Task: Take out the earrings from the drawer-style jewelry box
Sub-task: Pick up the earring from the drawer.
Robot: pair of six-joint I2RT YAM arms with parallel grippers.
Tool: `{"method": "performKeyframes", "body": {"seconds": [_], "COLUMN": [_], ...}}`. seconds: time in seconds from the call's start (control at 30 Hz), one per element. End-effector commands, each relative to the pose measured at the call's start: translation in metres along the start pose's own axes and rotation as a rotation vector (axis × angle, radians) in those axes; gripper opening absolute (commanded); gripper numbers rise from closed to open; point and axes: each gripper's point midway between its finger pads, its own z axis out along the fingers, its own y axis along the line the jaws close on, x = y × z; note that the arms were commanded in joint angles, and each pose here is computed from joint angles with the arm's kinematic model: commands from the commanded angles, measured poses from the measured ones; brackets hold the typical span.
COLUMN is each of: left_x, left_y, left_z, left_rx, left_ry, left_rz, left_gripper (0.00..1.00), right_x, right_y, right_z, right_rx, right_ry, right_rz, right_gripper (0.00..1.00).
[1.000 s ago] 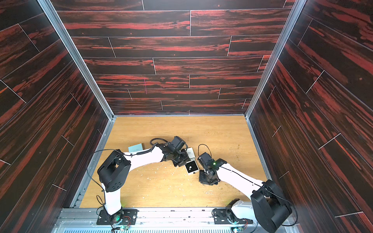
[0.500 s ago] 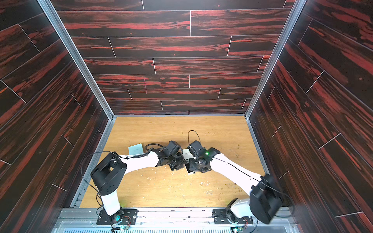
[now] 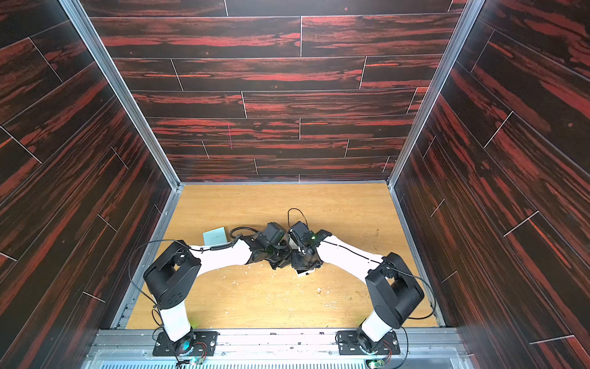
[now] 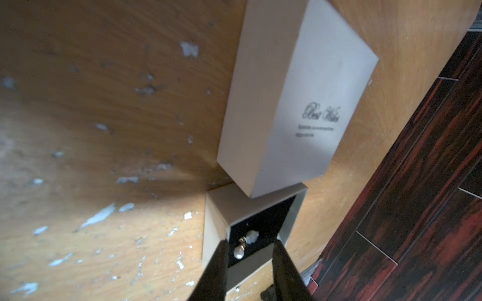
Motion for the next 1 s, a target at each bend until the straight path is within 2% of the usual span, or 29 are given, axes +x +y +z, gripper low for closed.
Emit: {"method": "performKeyframes", "body": {"seconds": [0.0,0.33,0.97], "left_x": [-0.003,-0.001,0.001], "left_y": [0.014,0.017,0.029], "left_z": [0.003,0.009,0.015], "left_rx": [-0.043,-0.052,-0.084], "left_ry": [-0.004,0.016,0.039], "left_rz": [-0.011,-0.006,-0.008], "left_gripper": [0.32,0.29,0.25], "right_x": [0.009,0.011,-0.008], "right_y": [-0.004,-0.014,-0.007], "right_z": [0.013,0.022,0.023], "right_rx": [0.012,0.038,0.027], "right_ry": [0.041,0.047,0.023], "right_rz": [0.0,0.013,0.015], "right_gripper": [0.23,0.22,0.21]}}
